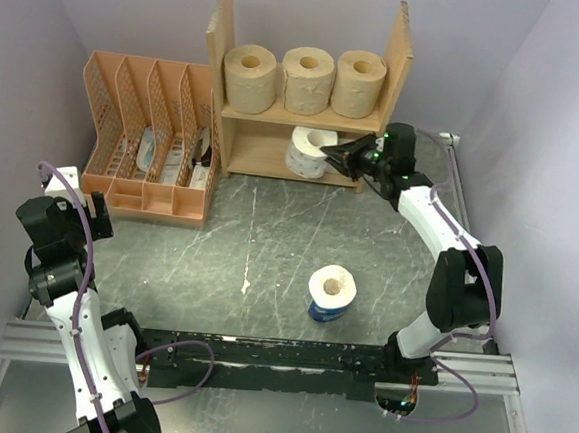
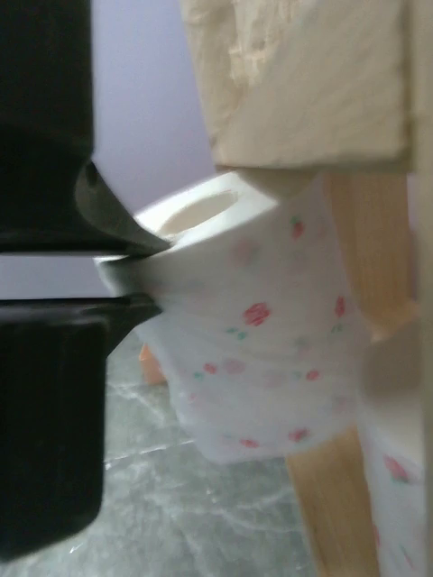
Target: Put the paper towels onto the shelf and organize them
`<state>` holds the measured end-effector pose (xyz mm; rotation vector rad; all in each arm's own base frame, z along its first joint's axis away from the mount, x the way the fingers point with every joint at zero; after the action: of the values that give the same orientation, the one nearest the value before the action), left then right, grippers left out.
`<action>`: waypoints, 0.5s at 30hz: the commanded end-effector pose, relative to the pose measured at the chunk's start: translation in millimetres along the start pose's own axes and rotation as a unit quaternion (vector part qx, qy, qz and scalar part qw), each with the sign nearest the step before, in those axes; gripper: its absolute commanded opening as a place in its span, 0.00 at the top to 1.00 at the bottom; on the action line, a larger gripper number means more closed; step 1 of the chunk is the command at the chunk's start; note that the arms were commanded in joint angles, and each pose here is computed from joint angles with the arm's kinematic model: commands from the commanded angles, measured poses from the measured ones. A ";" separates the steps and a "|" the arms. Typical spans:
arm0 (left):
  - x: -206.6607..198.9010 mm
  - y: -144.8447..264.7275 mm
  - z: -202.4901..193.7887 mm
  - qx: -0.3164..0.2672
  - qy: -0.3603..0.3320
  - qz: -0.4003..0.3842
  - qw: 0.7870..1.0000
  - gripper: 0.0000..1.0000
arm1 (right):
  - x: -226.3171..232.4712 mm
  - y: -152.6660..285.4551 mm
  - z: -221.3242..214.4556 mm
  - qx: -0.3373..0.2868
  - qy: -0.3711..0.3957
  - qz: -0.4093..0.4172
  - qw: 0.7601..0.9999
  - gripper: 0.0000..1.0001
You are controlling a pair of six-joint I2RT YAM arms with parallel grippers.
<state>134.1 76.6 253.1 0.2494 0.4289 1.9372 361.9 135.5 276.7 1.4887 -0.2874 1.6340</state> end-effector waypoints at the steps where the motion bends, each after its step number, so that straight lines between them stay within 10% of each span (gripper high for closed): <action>1: 2.9 4.6 8.4 -0.016 0.004 0.009 1.000 0.08 | 35.0 -11.4 -26.1 0.004 0.029 0.038 0.999 1.00; 15: 2.9 4.3 8.2 -0.015 0.003 0.006 1.000 0.08 | 19.5 -38.7 -44.6 0.005 -0.024 0.060 0.998 1.00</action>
<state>133.1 78.1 253.1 0.2475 0.4311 1.9483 369.2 166.5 268.7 1.4796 -0.3967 1.5883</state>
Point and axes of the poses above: each gripper's point midway between its finger pads, its own y axis back along the fingers, its own x axis along the line the jaws close on, z = x × y, the point moved 10 cm from there along y, back along the fingers, and after that the axes turned 8 degrees about y, right-handed, at the moved point
